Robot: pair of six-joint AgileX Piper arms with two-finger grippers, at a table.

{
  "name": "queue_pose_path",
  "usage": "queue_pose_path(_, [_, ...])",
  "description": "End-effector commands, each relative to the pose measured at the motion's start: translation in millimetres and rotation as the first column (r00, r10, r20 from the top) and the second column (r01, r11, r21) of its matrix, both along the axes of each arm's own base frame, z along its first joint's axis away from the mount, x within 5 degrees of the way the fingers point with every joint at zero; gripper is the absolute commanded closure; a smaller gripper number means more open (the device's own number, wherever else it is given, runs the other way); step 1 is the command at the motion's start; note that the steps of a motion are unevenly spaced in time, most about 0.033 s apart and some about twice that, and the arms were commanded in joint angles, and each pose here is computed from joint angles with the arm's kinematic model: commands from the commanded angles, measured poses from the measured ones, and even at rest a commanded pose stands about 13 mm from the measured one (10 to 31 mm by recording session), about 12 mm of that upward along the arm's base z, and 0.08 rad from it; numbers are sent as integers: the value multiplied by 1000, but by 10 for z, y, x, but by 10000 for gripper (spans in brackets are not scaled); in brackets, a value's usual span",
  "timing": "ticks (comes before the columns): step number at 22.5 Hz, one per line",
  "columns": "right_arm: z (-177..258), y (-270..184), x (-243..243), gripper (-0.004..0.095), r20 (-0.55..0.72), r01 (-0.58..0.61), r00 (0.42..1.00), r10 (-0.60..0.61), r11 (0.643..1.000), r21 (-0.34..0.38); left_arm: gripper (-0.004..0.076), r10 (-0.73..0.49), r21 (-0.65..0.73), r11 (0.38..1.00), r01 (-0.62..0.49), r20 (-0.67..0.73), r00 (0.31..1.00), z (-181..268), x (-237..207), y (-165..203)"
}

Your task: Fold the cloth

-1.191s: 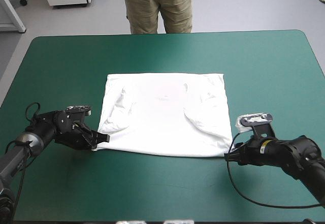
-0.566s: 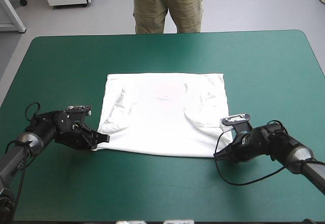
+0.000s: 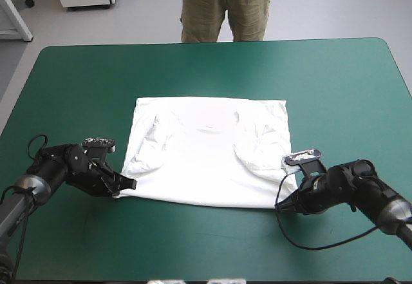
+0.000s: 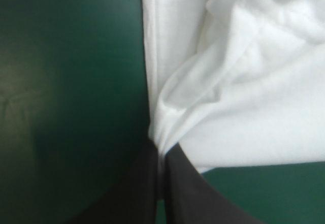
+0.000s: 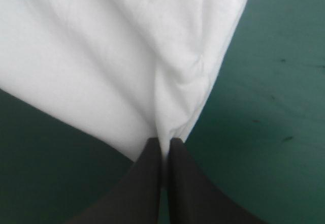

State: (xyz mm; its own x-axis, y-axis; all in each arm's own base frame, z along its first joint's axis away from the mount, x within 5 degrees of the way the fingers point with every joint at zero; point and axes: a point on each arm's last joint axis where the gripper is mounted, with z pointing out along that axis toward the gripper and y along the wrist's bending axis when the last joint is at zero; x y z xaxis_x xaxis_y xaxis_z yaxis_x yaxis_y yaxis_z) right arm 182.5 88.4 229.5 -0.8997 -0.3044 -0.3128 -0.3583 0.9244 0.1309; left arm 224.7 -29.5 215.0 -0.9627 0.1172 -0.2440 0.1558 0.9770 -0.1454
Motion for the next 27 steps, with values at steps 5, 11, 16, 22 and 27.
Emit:
queue_pose_path(5, [391, -133, -309, 925, 80, 17, 997, -20, 999, 38, 733, -46, 21, 999, 46, 21, 999, 356, -293, 23])
queue_pose_path(11, [753, -240, -546, 925, 186, 69, 979, -90, 991, 116, 733, -56, 19, 998, 54, 128, 990, 672, -480, 32])
queue_pose_path(16, [1037, -235, -228, 925, 311, 97, 945, -103, 995, 34, 733, -40, 12, 999, 38, 246, 968, 936, -105, 8])
queue_pose_path(22, [1185, -139, 521, 925, 397, 118, 910, -118, 993, 23, 733, -23, 10, 1000, 21, 345, 938, 1130, 643, -34])
queue_pose_path(27, [1160, -192, 986, 925, 409, 101, 905, -115, 993, 55, 733, -1, -14, 1000, 7, 359, 933, 1024, 1097, -75])
